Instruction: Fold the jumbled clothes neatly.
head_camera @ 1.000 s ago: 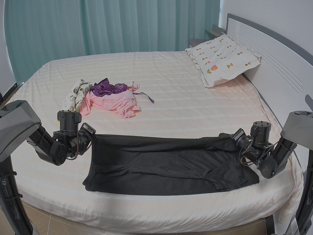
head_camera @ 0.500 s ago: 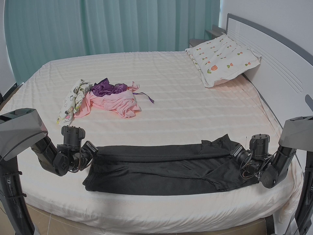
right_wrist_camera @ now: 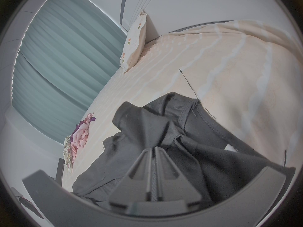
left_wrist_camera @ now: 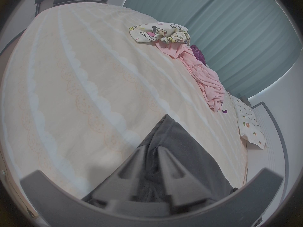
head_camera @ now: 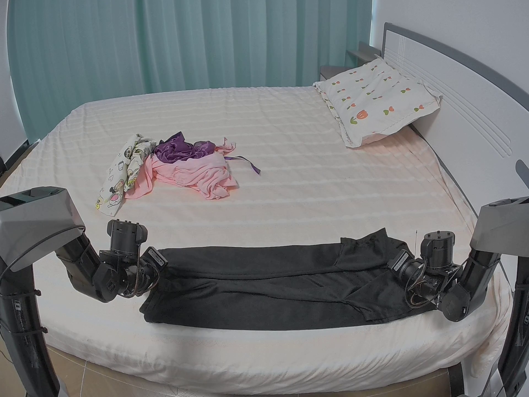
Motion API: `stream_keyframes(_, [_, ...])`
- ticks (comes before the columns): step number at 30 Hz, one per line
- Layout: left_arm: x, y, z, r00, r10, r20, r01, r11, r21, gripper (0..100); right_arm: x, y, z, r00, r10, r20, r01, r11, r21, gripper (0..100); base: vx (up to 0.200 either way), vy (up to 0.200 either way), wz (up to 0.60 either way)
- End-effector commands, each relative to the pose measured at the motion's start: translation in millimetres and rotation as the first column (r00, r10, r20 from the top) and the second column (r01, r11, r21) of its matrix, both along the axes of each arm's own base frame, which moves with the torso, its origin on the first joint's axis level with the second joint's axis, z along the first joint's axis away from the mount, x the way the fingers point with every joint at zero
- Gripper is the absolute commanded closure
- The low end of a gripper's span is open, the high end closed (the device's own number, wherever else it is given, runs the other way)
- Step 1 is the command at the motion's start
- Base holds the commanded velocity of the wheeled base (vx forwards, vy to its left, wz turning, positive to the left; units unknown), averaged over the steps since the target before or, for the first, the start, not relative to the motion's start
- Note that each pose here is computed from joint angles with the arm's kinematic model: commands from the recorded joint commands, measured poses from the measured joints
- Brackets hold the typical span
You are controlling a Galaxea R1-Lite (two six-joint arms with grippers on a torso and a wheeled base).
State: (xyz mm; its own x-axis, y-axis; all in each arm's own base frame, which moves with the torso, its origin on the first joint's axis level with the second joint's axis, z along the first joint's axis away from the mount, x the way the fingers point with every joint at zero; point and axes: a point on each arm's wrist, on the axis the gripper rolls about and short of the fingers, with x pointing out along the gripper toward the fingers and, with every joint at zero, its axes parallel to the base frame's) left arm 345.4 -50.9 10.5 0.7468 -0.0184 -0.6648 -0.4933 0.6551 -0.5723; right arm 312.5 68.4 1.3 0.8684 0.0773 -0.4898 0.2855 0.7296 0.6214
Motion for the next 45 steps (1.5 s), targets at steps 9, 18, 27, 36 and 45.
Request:
stream_keyframes(9, [-5,2,4,1.0,-0.001,0.0,0.001,1.0,0.005,0,-3,-4,17,0.999,-0.012,0.047,0.011,1.0,0.011,0,0.0,0.0,0.0])
stream_keyframes(18, [-20,14,53,0.995,0.008,0.097,-0.005,0.999,-0.034,0,-5,-28,36,0.992,-0.087,0.092,0.085,0.996,0.028,0,0.0,0.0,0.0])
stream_keyframes(27, [-29,15,67,0.983,-0.173,0.059,0.175,0.984,-0.032,0,-12,-32,33,0.997,-0.052,0.065,0.044,0.992,0.116,0,0.0,0.0,0.0])
stream_keyframes(36, [-33,14,62,0.983,-0.181,0.035,0.182,0.982,-0.042,0,25,-41,34,0.98,0.153,0.126,-0.16,0.986,0.042,0,0.0,0.0,0.0])
stream_keyframes(45, [-36,12,60,0.983,-0.184,0.024,0.185,0.982,-0.044,0,49,-42,9,0.952,0.286,0.107,-0.286,0.958,-0.015,0,0.0,0.0,0.0])
